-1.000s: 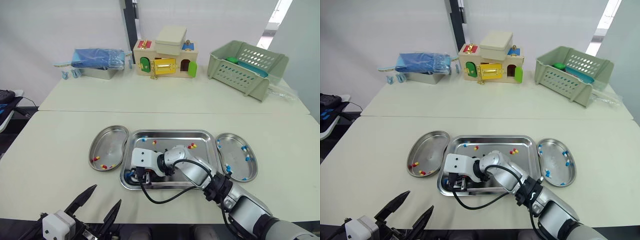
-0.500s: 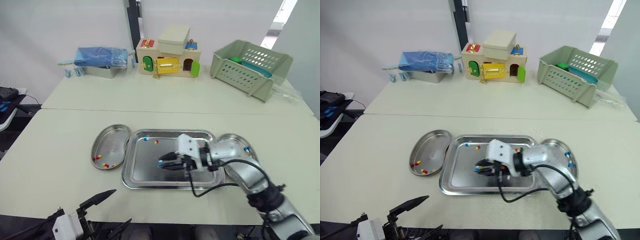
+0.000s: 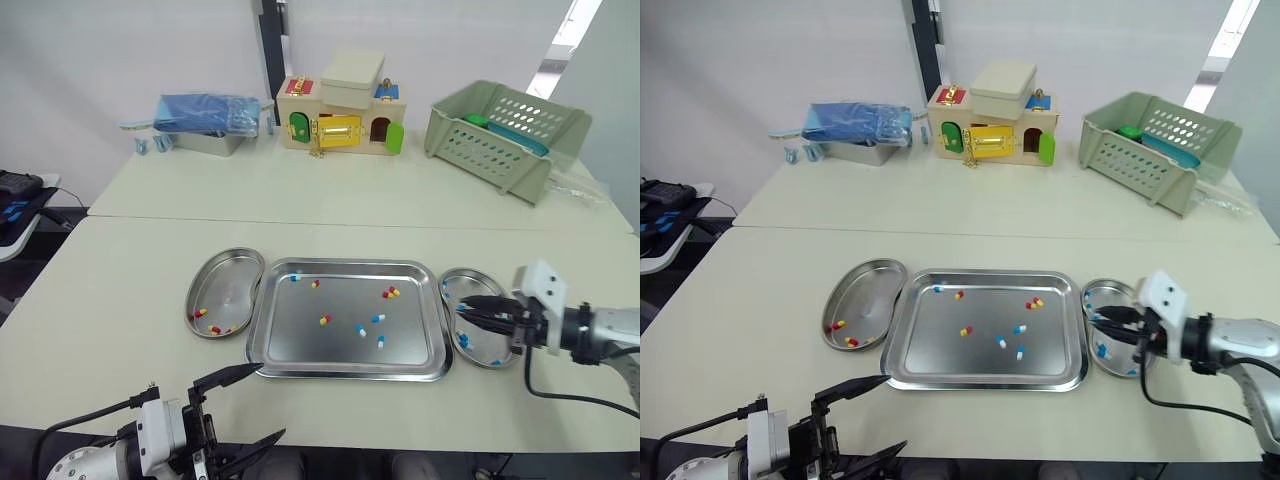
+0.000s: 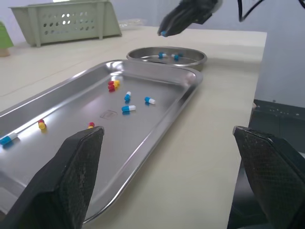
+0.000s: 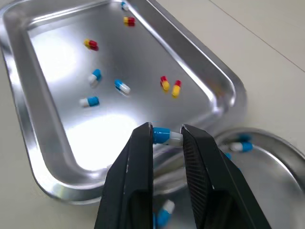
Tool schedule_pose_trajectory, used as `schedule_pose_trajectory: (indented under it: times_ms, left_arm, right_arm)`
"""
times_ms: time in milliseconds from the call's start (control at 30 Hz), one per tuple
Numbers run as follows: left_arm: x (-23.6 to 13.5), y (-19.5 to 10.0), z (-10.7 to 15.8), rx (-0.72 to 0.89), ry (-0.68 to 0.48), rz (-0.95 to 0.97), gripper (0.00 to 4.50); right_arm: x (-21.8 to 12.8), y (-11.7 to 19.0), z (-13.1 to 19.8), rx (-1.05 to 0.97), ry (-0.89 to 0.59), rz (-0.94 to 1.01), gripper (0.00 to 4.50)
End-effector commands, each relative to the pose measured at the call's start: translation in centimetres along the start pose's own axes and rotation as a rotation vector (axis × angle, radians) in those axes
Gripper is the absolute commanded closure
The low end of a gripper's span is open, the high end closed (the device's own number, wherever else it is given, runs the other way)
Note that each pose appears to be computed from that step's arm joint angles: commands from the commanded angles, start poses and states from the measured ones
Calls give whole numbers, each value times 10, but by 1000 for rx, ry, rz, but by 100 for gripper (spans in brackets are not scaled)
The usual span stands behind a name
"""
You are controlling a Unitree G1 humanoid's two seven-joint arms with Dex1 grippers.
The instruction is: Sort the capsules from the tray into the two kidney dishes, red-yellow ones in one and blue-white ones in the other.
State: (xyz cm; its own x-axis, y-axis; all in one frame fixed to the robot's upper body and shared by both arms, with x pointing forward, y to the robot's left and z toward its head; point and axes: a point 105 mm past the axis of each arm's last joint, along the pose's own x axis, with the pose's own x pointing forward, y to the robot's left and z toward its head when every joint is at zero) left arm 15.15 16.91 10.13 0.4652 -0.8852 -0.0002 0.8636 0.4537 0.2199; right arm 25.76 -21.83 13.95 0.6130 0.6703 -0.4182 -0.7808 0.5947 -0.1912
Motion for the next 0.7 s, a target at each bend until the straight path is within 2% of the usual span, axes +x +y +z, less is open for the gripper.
schedule_pose_trajectory:
  times_ms: [33, 333, 400, 700]
  left_arm:
    - [1, -3, 8, 4, -22, 3, 0]
    - [-6, -12, 7, -12, 0, 17, 0]
    - [-7, -12, 6, -14, 3, 21, 0]
    - [-8, -8, 4, -7, 8, 45, 0]
  right_arm:
    - [-11, -7, 2, -30, -10, -41, 389]
    - [-15, -17, -17, -26, 64, -50, 389]
    - [-14, -16, -18, -23, 65, -43, 315]
    - [-17, -21, -18, -18, 64, -45, 60]
